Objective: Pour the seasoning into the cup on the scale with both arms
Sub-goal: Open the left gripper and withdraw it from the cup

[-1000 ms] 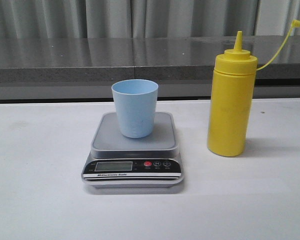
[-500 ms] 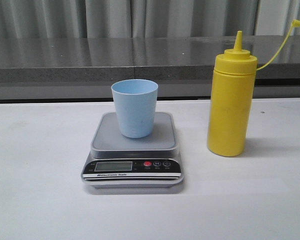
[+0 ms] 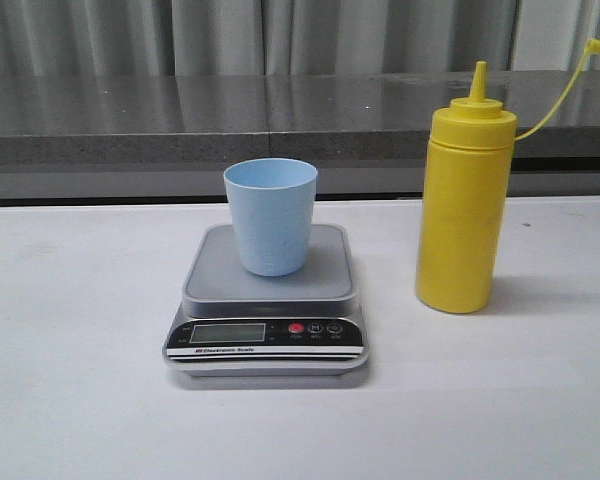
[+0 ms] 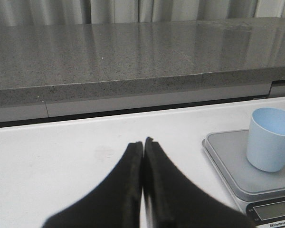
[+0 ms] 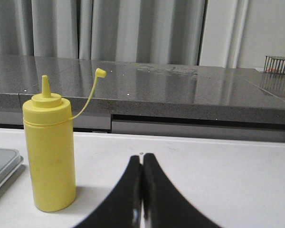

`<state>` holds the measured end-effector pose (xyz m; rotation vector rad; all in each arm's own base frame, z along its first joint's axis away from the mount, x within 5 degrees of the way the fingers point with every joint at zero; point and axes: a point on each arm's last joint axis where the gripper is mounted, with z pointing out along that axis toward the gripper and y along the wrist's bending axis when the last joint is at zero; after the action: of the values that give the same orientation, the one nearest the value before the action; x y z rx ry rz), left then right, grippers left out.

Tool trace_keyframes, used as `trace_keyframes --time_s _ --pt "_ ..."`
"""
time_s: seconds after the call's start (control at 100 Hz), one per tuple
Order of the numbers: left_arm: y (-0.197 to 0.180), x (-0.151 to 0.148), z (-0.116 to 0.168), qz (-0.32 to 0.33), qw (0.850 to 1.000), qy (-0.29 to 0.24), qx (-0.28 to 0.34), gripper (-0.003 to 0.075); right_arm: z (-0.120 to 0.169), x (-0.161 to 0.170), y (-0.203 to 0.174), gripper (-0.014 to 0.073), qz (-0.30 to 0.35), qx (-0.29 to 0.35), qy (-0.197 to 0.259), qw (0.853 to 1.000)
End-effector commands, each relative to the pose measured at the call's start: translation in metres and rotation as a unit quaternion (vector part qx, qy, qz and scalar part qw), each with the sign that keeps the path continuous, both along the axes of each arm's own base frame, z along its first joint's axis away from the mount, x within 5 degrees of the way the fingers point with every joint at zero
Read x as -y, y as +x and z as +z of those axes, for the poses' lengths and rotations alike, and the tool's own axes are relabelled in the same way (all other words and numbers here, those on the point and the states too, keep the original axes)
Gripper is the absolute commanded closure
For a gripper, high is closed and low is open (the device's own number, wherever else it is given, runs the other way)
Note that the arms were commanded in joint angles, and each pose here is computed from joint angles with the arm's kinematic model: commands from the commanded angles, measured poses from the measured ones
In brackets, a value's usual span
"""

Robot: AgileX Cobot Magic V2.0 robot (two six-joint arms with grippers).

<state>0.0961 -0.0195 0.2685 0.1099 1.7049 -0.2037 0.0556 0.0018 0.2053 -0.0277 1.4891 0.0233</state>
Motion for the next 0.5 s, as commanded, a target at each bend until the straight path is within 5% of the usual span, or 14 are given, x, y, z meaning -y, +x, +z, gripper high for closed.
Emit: trace_keyframes --time_s 0.0,0.49 --pt "0.001 -0.001 0.016 0.006 0.999 -0.011 0.053 0.0738 0.026 0.000 -0.003 0.0662 0.000 0.030 -0.007 1.000" --pt "0.001 -0.001 0.016 0.006 0.999 -0.010 0.050 0.0738 0.125 -0.002 0.063 0.0662 -0.001 -0.136 0.032 0.990"
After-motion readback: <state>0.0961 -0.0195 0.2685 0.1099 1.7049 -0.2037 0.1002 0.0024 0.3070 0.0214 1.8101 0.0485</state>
